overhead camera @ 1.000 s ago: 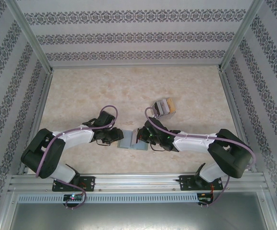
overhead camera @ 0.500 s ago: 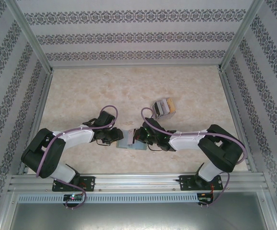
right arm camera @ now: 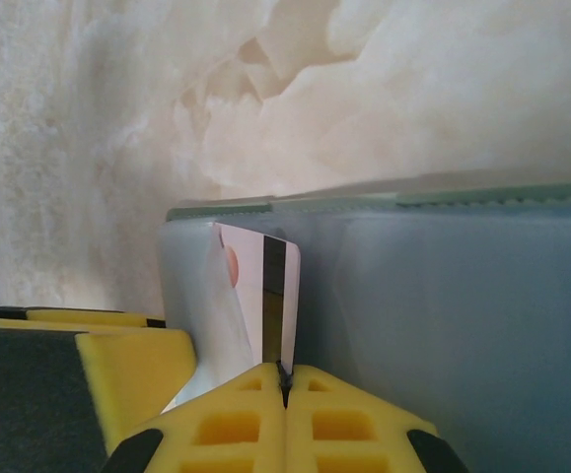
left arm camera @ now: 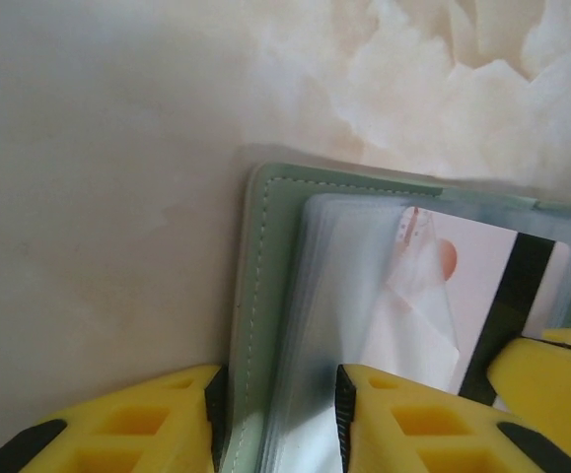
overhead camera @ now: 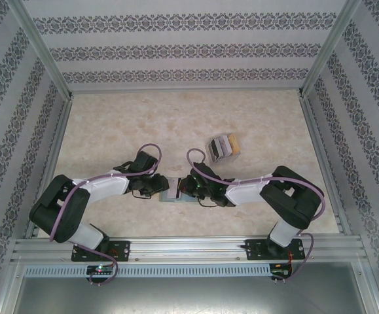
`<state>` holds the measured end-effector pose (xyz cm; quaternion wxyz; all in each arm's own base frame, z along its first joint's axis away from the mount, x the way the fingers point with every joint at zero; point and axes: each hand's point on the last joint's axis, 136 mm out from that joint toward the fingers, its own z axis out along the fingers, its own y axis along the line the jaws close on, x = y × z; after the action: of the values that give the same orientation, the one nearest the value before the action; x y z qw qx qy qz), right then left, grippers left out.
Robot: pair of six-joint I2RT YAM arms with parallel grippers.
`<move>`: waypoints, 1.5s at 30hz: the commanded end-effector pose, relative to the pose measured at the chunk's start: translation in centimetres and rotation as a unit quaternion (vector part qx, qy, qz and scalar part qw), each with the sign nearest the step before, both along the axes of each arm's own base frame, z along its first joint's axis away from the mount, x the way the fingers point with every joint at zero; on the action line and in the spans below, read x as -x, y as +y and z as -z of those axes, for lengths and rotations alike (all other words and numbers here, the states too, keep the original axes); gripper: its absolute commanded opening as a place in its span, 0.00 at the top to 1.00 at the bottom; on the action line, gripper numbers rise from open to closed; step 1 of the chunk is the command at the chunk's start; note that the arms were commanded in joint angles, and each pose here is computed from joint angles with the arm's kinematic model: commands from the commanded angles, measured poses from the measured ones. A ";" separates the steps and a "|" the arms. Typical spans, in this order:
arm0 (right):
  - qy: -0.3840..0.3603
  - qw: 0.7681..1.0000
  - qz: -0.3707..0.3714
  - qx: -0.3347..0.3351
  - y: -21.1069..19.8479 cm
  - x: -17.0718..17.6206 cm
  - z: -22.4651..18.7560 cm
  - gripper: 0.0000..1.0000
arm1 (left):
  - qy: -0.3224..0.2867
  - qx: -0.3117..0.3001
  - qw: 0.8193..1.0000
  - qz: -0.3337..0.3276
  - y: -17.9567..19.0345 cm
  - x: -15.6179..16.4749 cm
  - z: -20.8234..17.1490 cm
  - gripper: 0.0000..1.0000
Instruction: Put the credit cards into the card holder
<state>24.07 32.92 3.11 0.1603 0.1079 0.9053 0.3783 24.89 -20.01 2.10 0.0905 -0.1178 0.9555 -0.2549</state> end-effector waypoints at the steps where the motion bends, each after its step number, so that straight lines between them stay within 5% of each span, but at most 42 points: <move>1: 0.013 1.000 -0.017 0.003 1.1 0.7 0.5 1.00 | -0.001 0.026 1.000 0.014 -1.5 -0.1 -0.1 0.63; 26: 0.031 0.997 -0.069 0.023 -1.7 1.3 0.4 1.00 | -0.008 0.005 1.000 -0.001 -1.0 -0.8 0.5 0.68; 38: 0.037 0.994 -0.099 -0.002 1.4 0.9 0.4 1.00 | -0.011 0.018 1.000 0.003 -1.4 -1.0 0.1 0.66; 45: 0.033 0.998 -0.050 -0.001 1.9 0.2 0.7 1.00 | -0.012 0.023 1.000 0.004 -1.5 -0.8 0.0 0.65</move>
<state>24.13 34.26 3.37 0.1113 0.0627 0.9102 0.3940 25.01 -20.01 2.02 0.0897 -0.1224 0.9555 -0.2531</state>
